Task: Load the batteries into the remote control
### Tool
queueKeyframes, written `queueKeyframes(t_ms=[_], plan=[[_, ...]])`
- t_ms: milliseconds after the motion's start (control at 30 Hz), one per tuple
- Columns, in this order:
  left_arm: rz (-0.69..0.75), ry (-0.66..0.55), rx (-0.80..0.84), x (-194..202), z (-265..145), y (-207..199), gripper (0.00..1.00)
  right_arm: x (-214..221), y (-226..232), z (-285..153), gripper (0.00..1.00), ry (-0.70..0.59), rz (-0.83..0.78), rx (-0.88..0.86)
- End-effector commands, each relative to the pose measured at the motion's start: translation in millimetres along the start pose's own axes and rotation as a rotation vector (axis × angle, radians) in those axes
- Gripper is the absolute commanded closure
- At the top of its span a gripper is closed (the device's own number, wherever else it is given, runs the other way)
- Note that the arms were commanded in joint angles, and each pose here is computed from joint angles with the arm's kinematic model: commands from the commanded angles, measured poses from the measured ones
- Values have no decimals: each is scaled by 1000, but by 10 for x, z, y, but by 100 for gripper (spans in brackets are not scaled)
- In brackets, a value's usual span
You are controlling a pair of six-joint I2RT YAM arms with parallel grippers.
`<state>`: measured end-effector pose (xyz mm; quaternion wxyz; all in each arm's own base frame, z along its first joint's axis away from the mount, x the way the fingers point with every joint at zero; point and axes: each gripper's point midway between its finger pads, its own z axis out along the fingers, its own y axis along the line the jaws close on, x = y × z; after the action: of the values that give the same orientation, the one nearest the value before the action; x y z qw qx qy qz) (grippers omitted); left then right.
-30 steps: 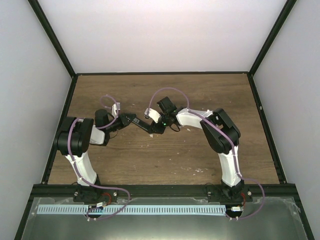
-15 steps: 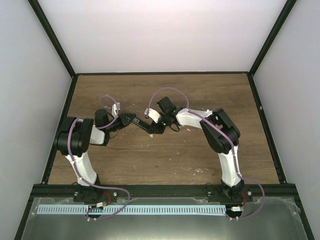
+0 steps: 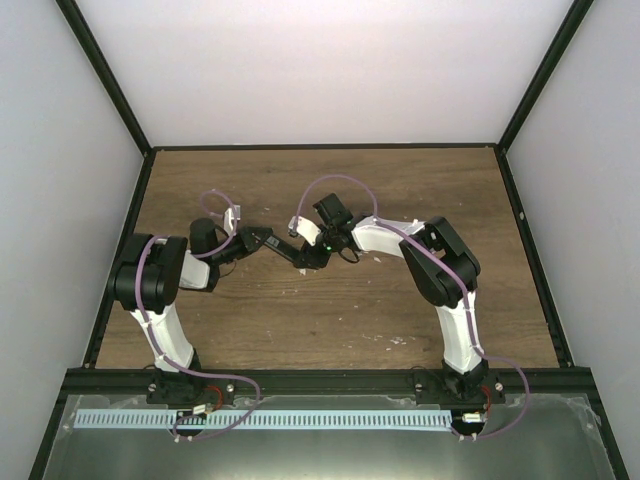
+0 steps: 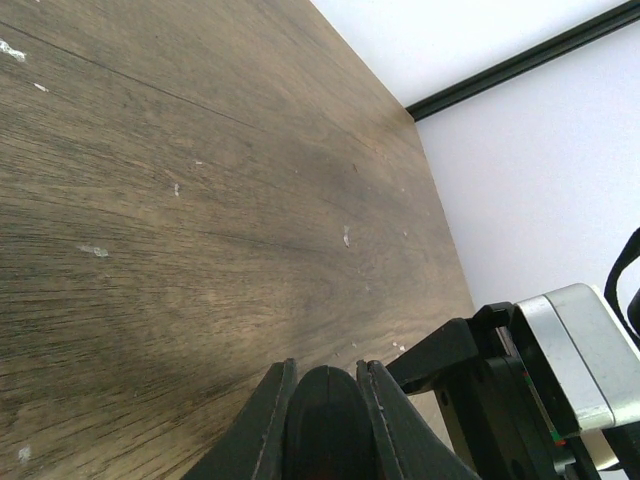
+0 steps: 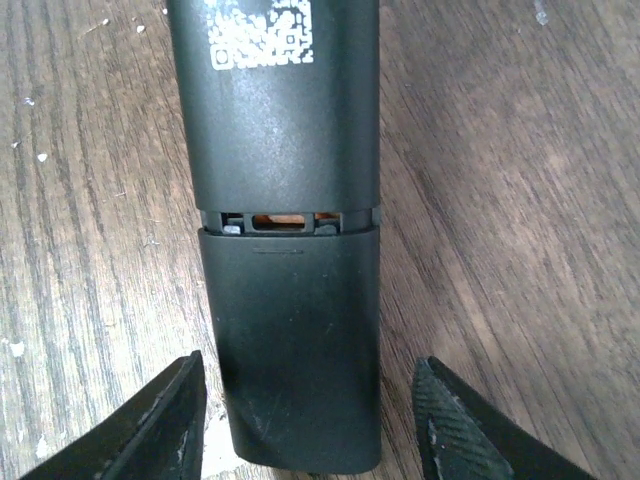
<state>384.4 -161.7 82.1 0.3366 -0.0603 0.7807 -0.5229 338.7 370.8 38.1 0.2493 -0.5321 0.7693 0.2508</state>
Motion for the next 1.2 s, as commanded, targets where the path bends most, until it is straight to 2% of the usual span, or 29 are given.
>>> queueKeyframes(t_ms=[0,433,567,767,1167], plan=[[41,1,22,-2,0,-67,100,-182,55,-73,50,-52,-44,-9],[44,3,23,-1,0,-75,100,-308,87,-179,48,-113,-44,-17],[45,7,24,5,0,-74,100,-316,30,-206,56,-124,-27,-8],[47,13,27,18,0,-79,100,-329,-43,-166,75,-119,-15,-15],[52,21,28,25,2,-84,100,-230,-67,-12,76,-85,-5,-42]])
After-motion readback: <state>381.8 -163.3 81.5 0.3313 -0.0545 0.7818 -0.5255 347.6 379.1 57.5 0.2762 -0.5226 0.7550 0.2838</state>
